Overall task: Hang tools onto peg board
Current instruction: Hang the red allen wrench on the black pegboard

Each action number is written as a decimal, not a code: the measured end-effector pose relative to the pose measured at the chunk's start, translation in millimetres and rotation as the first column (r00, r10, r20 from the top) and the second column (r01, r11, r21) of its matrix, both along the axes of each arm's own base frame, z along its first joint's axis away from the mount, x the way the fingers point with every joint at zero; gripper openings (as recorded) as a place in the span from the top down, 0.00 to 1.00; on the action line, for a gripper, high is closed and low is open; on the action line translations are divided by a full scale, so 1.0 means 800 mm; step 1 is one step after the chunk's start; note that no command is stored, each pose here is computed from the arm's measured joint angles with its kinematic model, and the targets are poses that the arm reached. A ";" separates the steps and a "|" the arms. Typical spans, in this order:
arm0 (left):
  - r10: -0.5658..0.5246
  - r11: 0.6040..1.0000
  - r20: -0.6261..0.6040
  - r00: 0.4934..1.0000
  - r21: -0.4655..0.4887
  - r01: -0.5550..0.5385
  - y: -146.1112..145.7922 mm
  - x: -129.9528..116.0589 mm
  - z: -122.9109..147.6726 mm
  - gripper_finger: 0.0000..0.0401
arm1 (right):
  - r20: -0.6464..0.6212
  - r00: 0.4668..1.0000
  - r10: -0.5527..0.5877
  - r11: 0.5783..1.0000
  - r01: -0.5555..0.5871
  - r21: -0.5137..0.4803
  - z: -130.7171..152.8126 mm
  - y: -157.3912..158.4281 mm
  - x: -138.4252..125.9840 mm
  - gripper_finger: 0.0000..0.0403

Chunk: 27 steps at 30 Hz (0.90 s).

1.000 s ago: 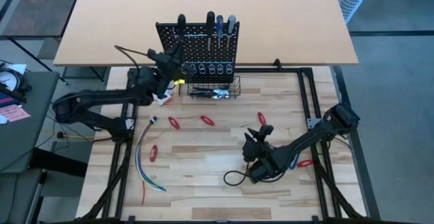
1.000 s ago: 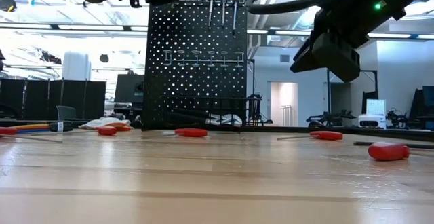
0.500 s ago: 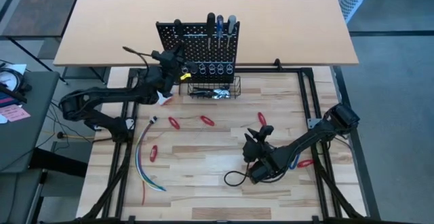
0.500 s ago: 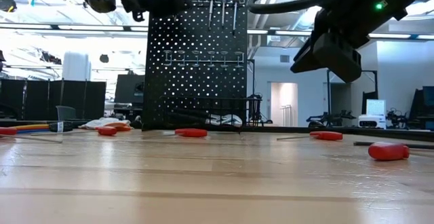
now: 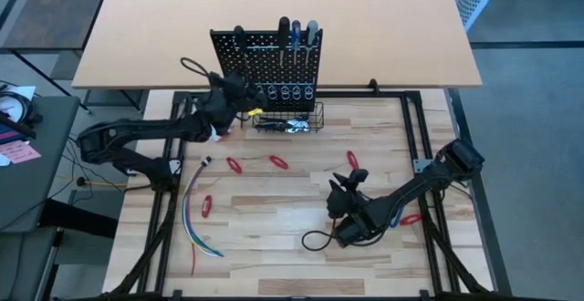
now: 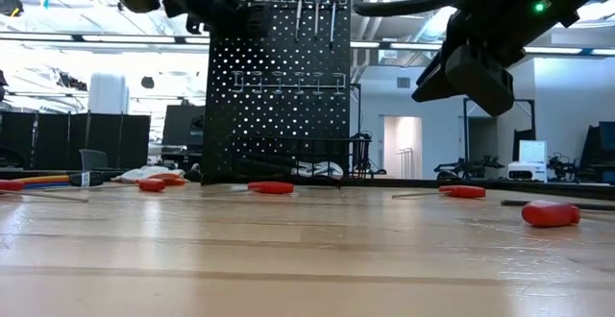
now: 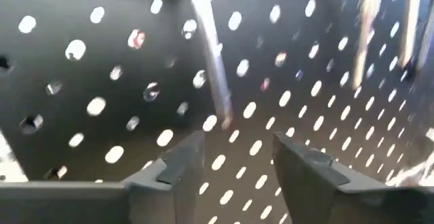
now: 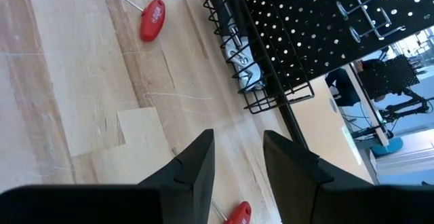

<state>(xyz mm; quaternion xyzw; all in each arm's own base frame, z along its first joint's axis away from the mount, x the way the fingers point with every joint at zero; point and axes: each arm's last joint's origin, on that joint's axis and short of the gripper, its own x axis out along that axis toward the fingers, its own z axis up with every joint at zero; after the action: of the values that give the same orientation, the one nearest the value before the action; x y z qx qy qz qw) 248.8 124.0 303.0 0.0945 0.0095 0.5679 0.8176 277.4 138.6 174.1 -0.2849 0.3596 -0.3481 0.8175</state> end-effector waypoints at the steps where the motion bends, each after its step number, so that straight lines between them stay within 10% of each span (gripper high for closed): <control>1: -0.003 1.000 -0.004 1.000 -0.005 0.003 -0.003 -0.005 -0.001 0.56 | 0.000 1.000 0.006 1.000 -0.006 0.001 0.000 0.002 -0.001 0.67; 10: -0.203 0.979 0.010 0.979 -0.024 0.203 -0.055 -0.058 -0.033 0.56 | 0.001 1.000 -0.013 0.996 0.013 0.083 -0.002 -0.001 0.003 0.67; 15: -0.521 0.851 0.017 0.853 -0.063 0.521 -0.091 -0.075 -0.054 0.56 | -0.043 0.993 0.114 0.940 -0.094 0.327 -0.021 -0.021 0.036 0.67; 20: -0.716 0.696 0.049 0.696 -0.023 0.718 -0.114 -0.082 -0.041 0.56 | 0.215 0.902 0.374 0.735 -0.430 0.525 -0.031 -0.043 0.072 0.67; 27: -0.775 0.618 -0.242 0.583 -0.098 0.780 -0.147 -0.080 -0.046 0.56 | 0.405 0.874 0.270 0.721 -0.462 0.516 -0.021 -0.076 0.089 0.67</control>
<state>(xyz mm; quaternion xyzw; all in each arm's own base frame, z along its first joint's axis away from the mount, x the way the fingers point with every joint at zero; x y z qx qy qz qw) 184.6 6.4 265.8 0.1706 0.0694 0.1355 0.9735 348.6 77.5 157.5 -0.0218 0.2573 -0.0852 0.9623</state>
